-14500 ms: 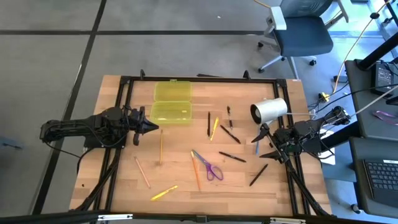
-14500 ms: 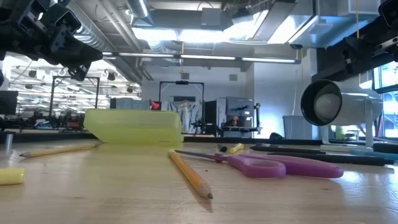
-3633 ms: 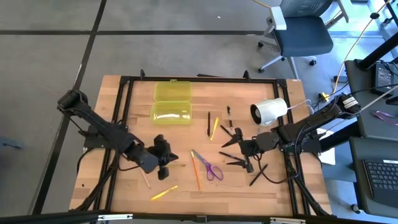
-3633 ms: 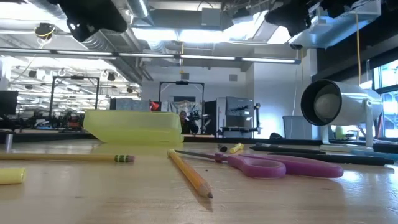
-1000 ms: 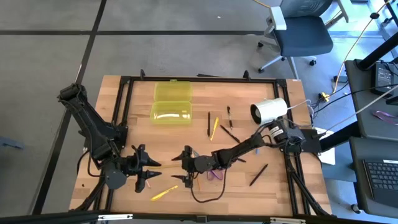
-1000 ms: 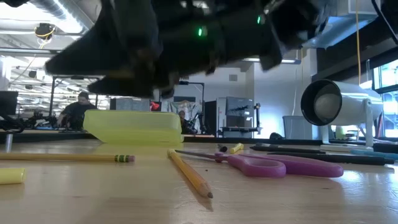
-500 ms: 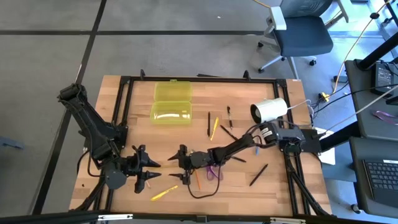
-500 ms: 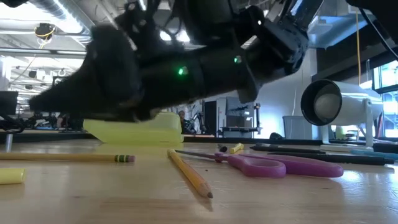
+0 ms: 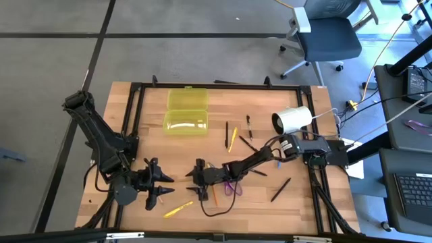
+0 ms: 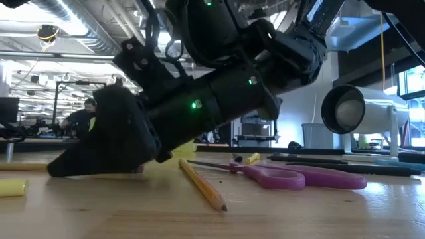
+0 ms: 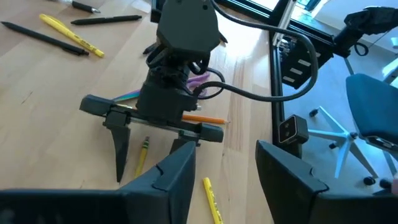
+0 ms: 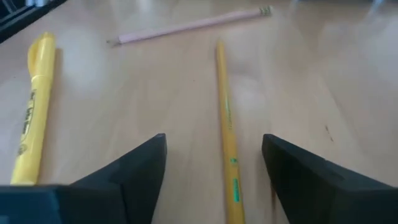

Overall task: Pick & place school supplies into a supply box
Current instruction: Put the yellow pencil into the yellow supply box

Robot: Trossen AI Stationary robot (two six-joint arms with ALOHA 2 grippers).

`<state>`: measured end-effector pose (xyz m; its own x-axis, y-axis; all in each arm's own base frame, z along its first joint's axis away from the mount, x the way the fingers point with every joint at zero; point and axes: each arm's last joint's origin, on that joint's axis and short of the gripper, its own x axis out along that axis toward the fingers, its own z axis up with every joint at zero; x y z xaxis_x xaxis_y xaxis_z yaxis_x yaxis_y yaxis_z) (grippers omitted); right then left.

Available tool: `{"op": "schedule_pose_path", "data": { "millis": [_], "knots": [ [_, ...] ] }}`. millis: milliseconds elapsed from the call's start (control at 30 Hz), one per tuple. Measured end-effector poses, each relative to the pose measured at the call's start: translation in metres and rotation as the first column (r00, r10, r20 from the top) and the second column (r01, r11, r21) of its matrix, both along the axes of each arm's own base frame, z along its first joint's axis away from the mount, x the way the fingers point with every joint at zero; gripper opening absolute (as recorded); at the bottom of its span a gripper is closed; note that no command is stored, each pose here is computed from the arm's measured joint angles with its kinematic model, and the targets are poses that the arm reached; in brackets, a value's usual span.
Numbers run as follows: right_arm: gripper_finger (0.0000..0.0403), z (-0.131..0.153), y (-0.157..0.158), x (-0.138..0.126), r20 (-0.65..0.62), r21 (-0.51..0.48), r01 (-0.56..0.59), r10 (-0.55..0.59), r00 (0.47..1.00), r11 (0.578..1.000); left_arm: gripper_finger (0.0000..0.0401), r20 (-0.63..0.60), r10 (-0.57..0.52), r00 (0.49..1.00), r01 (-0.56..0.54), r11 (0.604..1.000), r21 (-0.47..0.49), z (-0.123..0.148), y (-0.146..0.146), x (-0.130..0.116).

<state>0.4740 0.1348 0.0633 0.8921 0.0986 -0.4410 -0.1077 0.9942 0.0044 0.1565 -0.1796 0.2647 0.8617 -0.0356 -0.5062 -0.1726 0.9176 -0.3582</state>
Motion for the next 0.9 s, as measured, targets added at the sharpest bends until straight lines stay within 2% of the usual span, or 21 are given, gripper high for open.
{"op": "schedule_pose_path", "data": {
  "millis": [200,600,900],
  "knots": [
    [0.0245,-0.003,-0.003,-0.001,-0.064,0.017,0.009,-0.008,0.998,1.0,0.0164,0.006,-0.006,1.0,0.006,1.0,0.025,0.0,0.0,0.0],
    [0.0151,-0.006,-0.011,-0.001,-0.073,-0.024,-0.001,-0.001,0.997,1.0,0.0163,0.016,0.006,1.0,-0.007,0.999,0.035,0.0,0.001,0.0],
    [0.0123,-0.013,-0.012,-0.003,-0.124,-0.05,-0.013,0.006,0.992,0.999,0.016,0.012,-0.017,1.0,0.016,0.997,0.081,0.0,0.001,0.0]
  ]
}}
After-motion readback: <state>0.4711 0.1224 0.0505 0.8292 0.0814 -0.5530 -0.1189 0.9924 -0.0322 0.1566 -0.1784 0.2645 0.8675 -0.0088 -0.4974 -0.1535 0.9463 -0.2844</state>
